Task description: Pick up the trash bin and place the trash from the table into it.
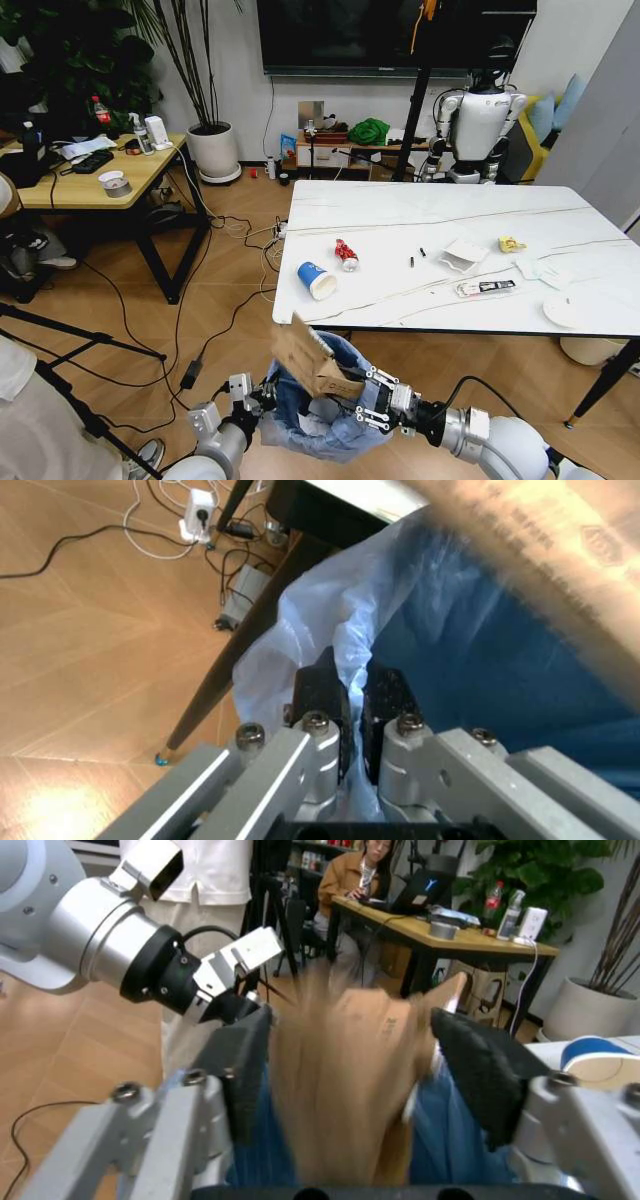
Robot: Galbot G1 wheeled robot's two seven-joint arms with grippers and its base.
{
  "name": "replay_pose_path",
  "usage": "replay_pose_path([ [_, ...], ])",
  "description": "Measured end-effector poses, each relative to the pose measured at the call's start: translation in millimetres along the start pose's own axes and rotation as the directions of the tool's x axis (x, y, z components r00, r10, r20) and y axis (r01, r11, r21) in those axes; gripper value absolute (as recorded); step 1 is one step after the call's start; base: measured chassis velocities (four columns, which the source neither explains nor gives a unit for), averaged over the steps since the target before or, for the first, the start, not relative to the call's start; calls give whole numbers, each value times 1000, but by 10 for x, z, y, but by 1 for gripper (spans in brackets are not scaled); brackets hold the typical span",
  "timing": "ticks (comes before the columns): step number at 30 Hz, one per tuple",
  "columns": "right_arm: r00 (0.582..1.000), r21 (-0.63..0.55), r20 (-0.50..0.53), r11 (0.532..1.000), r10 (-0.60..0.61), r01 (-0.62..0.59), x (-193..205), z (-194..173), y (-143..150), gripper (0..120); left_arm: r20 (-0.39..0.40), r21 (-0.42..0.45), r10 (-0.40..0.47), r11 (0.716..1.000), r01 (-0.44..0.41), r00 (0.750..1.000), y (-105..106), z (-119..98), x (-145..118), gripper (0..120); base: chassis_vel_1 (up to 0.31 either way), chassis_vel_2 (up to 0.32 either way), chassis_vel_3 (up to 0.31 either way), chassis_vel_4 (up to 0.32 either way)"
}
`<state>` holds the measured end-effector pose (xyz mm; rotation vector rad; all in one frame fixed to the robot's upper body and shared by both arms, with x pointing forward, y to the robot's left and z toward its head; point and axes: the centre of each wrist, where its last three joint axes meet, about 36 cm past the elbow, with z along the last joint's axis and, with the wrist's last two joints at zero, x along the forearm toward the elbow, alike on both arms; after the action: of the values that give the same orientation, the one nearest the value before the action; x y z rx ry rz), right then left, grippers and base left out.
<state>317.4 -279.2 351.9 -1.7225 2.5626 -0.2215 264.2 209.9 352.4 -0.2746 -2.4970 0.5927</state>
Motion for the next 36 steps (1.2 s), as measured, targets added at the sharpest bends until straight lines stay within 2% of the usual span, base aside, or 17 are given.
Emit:
replay_pose_path([
  [10,999,21,1,999,41,-41,129,42,-117,97,20,3,-30,1000,30,999,67,-51,87,0,0,0,0,0],
  [12,999,21,5,998,54,-54,133,42,-132,98,22,5,-33,999,33,999,70,-54,98,0,0,0,0,0],
  [15,984,6,35,984,176,-177,134,26,-221,100,32,18,-48,999,47,998,71,-59,187,0,0,0,0,0],
  [17,955,-11,55,957,290,-290,99,12,-280,100,35,23,-62,998,62,997,80,-35,267,0,0,0,0,0],
  [18,955,-11,55,957,290,-290,99,12,-280,100,35,23,-62,998,62,997,80,-35,267,0,0,0,0,0],
  [23,853,-47,24,853,521,-520,-2,36,-357,100,32,29,-96,995,95,995,112,17,487,0,0,0,0,0],
  [25,839,-50,17,839,543,-542,-14,40,-358,100,32,27,-98,995,98,995,115,18,502,0,0,0,0,0],
  [28,723,-56,-30,721,690,-691,-90,55,-329,100,30,7,-104,995,104,994,153,-11,542,0,0,0,0,0],
  [29,702,-60,-33,700,711,-712,-114,60,-332,100,31,1,-105,994,105,994,163,-24,545,0,0,0,0,0],
  [31,696,-84,-28,692,718,-717,-172,69,-384,100,34,-5,-109,994,109,993,176,-45,566,0,0,0,0,0],
  [36,712,-119,-19,705,702,-699,-280,80,-488,100,32,-6,-117,993,118,993,183,-44,610,0,0,0,0,0],
])
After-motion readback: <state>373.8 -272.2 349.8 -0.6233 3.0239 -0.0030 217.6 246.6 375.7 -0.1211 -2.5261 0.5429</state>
